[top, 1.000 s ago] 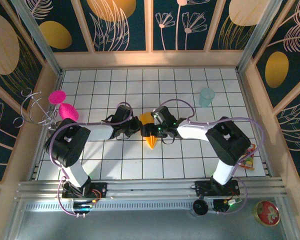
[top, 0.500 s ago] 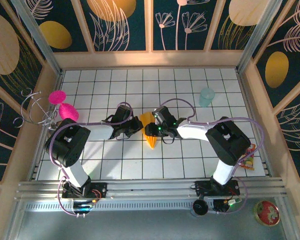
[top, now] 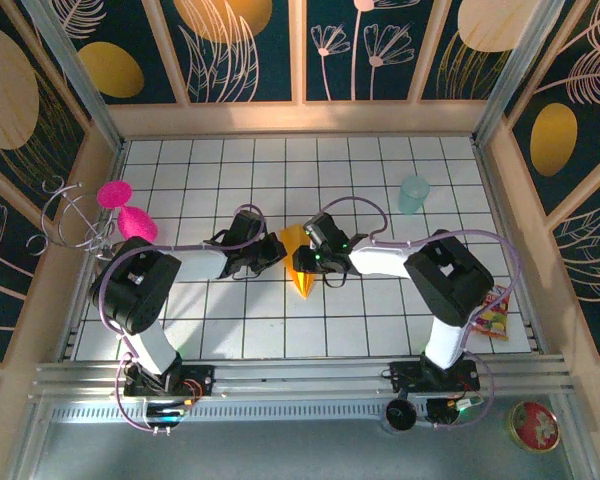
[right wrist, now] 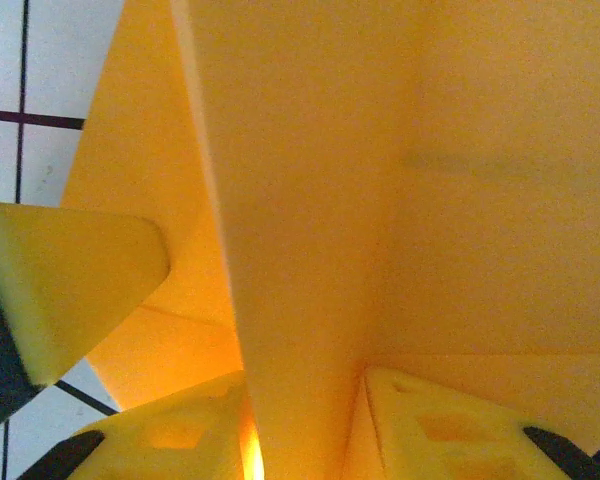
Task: Fold a paper plane with a square sheet of paper (pick it up from the middle)
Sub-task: Move the paper plane to the top-center of the table.
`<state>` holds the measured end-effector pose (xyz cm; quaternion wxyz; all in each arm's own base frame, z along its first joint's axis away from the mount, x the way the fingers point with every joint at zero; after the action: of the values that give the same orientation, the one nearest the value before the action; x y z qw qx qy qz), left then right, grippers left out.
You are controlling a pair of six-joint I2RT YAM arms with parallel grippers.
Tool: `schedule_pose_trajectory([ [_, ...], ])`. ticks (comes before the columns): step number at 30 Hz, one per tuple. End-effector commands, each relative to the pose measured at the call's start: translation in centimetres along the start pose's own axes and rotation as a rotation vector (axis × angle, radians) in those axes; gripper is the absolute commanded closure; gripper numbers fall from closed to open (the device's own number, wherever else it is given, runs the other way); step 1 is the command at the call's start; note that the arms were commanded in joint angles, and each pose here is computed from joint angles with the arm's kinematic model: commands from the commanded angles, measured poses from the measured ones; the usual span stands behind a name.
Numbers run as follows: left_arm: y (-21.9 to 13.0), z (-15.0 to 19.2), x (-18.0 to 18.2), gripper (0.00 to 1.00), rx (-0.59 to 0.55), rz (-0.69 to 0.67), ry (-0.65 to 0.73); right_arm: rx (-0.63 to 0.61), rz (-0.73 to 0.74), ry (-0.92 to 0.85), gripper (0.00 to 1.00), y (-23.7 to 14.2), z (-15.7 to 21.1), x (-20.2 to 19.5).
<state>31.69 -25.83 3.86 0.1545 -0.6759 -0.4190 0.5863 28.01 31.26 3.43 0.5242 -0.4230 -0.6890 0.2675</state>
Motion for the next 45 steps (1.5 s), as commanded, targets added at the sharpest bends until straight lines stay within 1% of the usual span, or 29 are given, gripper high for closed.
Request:
schedule_pose_trajectory([
  [1,0.0,0.0,-0.7,1.0,0.008,0.015,0.023,0.016,0.009,0.012,0.66,0.4,0.2,0.3],
  [5,0.0,0.0,-0.7,1.0,0.006,0.014,0.022,0.034,0.008,0.007,0.66,0.8,0.5,0.5],
  [8,-0.1,-0.2,-0.8,1.0,0.003,0.017,0.023,0.046,0.021,0.007,0.7,1.0,0.7,0.2],
  [10,-0.1,-0.2,-0.9,0.98,0.002,0.017,0.024,0.058,0.024,0.004,0.72,1.2,0.9,0.2],
  [12,-0.3,-0.3,-1.0,0.96,0.0,0.016,0.03,0.055,0.031,0.006,0.77,1.2,0.8,0.0],
  [14,-0.3,-0.4,-0.6,0.89,-0.003,-0.009,0.033,0.038,0.047,0.009,0.83,0.8,0.3,-0.2],
  [16,-1.3,-1.1,-1.0,0.84,-0.033,-0.004,0.04,0.009,0.06,0.012,0.87,0.3,-0.5,-0.4],
  [17,-1.6,-1.3,-1.0,0.81,-0.042,-0.008,0.042,-0.006,0.06,0.014,0.88,-0.1,-0.9,-0.4],
  [20,-3.0,-2.5,-0.7,0.67,-0.09,-0.021,0.041,-0.064,0.061,0.022,0.9,-1.6,-2.4,-0.7],
  [22,-4.0,-3.2,-0.3,0.59,-0.126,-0.038,0.04,-0.111,0.063,0.028,0.91,-2.9,-3.8,-1.1],
  [26,-5.4,-4.3,0.6,0.47,-0.18,-0.077,0.04,-0.188,0.073,0.035,0.93,-5.2,-6.2,-2.0],
  [34,-7.2,-5.3,2.2,0.22,-0.257,-0.169,0.062,-0.31,0.085,0.052,0.94,-9.0,-10.2,-4.0],
  [36,-7.7,-5.5,2.3,0.17,-0.277,-0.18,0.075,-0.324,0.079,0.04,0.94,-9.6,-10.9,-4.0],
  [38,-8.2,-5.8,2.2,0.14,-0.299,-0.188,0.086,-0.311,0.087,0.028,0.94,-9.4,-10.9,-4.0],
  [41,-8.8,-6.1,2.2,0.11,-0.326,-0.198,0.096,-0.314,0.117,0.055,0.94,-9.7,-12.0,-5.6],
  [45,-9.0,-6.1,2.0,0.1,-0.328,-0.191,0.104,-0.223,0.14,0.07,0.94,-7.5,-11.8,-6.6],
])
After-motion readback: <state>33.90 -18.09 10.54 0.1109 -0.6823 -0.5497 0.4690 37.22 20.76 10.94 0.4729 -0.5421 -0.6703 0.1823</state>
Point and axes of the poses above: each hand's point on the last joint's axis, 136 mm out from that joint toward the fingers, its own y axis out along the fingers, its own x axis along the line the jaws close on, z = x × y, the point moved 1 cm from there along -y, back along the fingers, and after that the axes turned 8 degrees about y, right-handed, at the moved point
